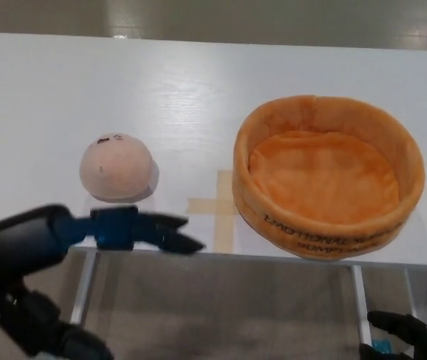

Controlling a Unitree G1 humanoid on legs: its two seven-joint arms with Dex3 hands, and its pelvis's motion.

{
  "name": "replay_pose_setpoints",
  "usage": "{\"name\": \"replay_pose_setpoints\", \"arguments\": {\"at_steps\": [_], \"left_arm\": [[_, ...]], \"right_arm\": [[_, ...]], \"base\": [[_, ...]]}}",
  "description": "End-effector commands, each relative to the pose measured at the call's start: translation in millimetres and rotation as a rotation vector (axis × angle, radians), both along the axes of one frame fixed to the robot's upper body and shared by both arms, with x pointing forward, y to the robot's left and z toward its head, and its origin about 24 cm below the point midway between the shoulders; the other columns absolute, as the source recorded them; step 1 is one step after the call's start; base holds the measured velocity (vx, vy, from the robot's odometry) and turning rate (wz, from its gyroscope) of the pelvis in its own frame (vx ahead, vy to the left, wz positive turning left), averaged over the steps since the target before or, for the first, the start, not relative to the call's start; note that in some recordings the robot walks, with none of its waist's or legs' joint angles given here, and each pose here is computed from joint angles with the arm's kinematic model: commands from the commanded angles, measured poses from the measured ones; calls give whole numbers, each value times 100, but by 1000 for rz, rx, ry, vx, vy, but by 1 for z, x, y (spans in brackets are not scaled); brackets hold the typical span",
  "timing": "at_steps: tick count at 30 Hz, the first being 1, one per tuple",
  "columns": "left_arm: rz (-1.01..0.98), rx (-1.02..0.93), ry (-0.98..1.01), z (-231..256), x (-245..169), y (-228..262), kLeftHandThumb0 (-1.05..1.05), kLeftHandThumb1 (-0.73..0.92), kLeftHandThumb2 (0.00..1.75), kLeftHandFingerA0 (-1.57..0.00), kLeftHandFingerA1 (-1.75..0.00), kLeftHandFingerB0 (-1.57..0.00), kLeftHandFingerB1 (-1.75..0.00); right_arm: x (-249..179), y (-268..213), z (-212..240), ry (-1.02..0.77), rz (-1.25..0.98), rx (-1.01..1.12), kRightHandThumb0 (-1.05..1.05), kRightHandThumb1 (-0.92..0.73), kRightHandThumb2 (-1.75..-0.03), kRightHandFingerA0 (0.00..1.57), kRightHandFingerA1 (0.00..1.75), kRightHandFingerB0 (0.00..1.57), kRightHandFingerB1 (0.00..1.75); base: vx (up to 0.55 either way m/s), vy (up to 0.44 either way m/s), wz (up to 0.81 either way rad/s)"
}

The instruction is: Use the left hand to pick up the pink round toy on the left and place it inside the orange plate on the desk.

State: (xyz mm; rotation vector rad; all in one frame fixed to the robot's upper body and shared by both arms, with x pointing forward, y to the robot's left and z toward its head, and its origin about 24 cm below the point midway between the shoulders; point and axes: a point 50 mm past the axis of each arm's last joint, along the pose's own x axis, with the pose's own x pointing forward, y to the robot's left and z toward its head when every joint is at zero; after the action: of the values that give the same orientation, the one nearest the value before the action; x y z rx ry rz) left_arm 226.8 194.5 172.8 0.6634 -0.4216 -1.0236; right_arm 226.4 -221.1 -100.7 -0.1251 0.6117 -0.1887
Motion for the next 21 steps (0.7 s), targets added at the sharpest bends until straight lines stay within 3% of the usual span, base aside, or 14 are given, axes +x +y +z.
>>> {"name": "replay_pose_setpoints", "arguments": {"at_steps": [1,7,10,12,14,21], "left_arm": [[215,230,-123,-9,33,-4,-16,40,66,0,-14,-18,-39],[351,328,-71,-29,66,-3,-22,38,64,0,0,-9,-32],[387,345,-76,-32,73,-4,-23,38,64,0,-1,-9,-32],[409,343,-83,-34,81,-5,-20,37,64,0,0,-8,-31],[427,352,-97,-35,86,-5,-20,37,64,0,-1,-8,-31],[481,350,-117,-38,106,-7,-16,40,67,0,0,-3,-28]], "right_arm": [[-3,0,-3,18,9,-10,-9,-54,-61,62,100,45,77],[-1,0,-2,36,25,-20,-9,-57,-58,59,96,44,74],[-2,0,-2,28,28,-9,-8,-56,-61,59,96,44,75],[-2,1,-2,26,42,-24,-10,-55,-61,60,106,50,82],[-2,1,-2,35,54,-39,-15,-58,-56,65,99,49,76],[-2,2,-4,50,57,-30,-14,-58,-55,62,99,50,78]], "base": [[0,0,0],[0,0,0],[0,0,0],[0,0,0],[0,0,0],[0,0,0]]}}
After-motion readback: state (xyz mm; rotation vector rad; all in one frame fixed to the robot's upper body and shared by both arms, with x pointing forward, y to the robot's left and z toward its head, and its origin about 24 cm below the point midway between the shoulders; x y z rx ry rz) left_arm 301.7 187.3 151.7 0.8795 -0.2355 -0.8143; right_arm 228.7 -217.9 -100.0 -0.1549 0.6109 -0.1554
